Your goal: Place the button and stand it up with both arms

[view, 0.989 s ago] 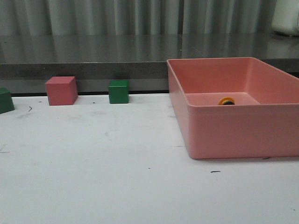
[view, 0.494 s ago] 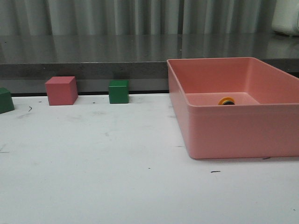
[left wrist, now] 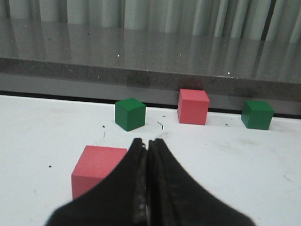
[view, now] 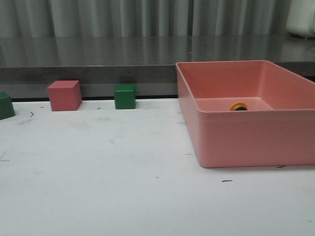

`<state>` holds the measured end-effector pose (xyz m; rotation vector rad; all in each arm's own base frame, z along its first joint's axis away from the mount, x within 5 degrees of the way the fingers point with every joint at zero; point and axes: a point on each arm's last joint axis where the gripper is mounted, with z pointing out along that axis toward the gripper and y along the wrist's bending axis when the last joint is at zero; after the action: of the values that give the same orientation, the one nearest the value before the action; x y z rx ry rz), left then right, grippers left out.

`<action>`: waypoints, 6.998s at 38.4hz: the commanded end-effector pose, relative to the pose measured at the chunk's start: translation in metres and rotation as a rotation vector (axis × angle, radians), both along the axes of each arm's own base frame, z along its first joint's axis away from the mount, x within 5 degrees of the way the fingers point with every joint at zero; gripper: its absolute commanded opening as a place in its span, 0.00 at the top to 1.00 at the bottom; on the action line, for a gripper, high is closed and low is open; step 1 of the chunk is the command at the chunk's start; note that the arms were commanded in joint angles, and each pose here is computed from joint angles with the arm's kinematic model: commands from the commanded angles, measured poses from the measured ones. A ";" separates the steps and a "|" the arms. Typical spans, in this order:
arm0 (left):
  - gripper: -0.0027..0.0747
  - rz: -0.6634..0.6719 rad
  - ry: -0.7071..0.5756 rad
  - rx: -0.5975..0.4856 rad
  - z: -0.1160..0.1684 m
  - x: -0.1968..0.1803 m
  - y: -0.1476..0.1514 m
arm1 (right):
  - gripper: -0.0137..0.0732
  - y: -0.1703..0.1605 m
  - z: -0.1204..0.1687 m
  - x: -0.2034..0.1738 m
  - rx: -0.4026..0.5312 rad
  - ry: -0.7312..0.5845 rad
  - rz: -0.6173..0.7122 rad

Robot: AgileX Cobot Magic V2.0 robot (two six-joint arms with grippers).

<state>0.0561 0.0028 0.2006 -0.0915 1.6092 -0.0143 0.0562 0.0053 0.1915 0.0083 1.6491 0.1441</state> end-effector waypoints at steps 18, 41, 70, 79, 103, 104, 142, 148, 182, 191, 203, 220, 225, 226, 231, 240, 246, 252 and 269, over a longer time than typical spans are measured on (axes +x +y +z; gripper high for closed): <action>0.99 -0.014 -0.292 -0.025 0.081 -0.011 -0.001 | 0.91 -0.001 0.068 -0.011 0.008 -0.198 -0.005; 0.99 -0.009 -0.055 -0.024 0.126 0.050 0.001 | 0.90 0.006 0.128 0.061 0.038 0.102 0.005; 0.17 -0.009 -0.052 -0.024 0.126 0.050 0.001 | 0.10 0.015 0.143 0.180 0.021 0.318 0.000; 0.17 -0.009 -0.052 -0.024 0.126 0.050 0.001 | 0.10 0.043 0.132 0.252 -0.015 0.561 0.080; 0.17 -0.009 -0.052 -0.024 0.126 0.050 0.001 | 0.10 0.072 0.046 0.360 0.019 0.979 0.062; 0.17 -0.009 -0.052 -0.024 0.126 0.050 0.001 | 0.10 0.071 0.042 0.362 0.020 0.987 0.058; 0.17 -0.009 -0.052 -0.024 0.126 0.050 0.001 | 0.54 0.072 0.024 0.373 0.040 0.985 0.040; 0.17 -0.009 -0.052 -0.024 0.126 0.050 0.001 | 0.54 0.073 0.064 0.361 0.046 0.906 0.056; 0.17 -0.009 -0.052 -0.024 0.126 0.050 0.001 | 0.54 0.260 0.142 0.260 -0.042 0.762 0.575; 0.17 -0.009 -0.052 -0.024 0.126 0.050 0.001 | 0.54 0.319 0.124 0.263 -0.119 0.848 0.670; 0.17 -0.009 -0.052 -0.024 0.126 0.050 0.001 | 0.54 0.340 0.070 0.282 -0.094 0.992 0.612; 0.17 -0.009 -0.052 -0.024 0.126 0.050 0.001 | 0.54 0.337 0.036 0.296 -0.131 1.035 0.459; 0.17 -0.009 -0.052 -0.024 0.126 0.050 0.001 | 0.54 0.336 0.035 0.296 -0.136 1.032 0.450; 0.17 -0.009 -0.052 -0.024 0.126 0.050 0.001 | 0.54 0.336 0.034 0.297 -0.137 1.034 0.450; 0.17 -0.009 -0.052 -0.024 0.126 0.050 0.001 | 0.54 0.337 0.023 0.298 -0.150 1.058 0.442; 0.17 -0.009 -0.052 -0.024 0.126 0.050 0.001 | 0.54 0.338 0.016 0.299 -0.156 1.069 0.439; 0.17 -0.009 -0.052 -0.024 0.126 0.050 0.001 | 0.42 0.338 0.016 0.299 -0.157 1.071 0.438; 0.17 -0.009 -0.052 -0.024 0.126 0.050 0.001 | 0.25 0.336 0.024 0.297 -0.156 1.068 0.440; 0.17 -0.009 -0.052 -0.024 0.126 0.050 0.001 | 0.42 0.319 0.096 0.278 -0.118 0.990 0.467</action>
<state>0.1043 0.0048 0.3086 -0.1060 1.6644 -0.0270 0.3377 0.3339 0.2422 -0.4750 2.7268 0.3975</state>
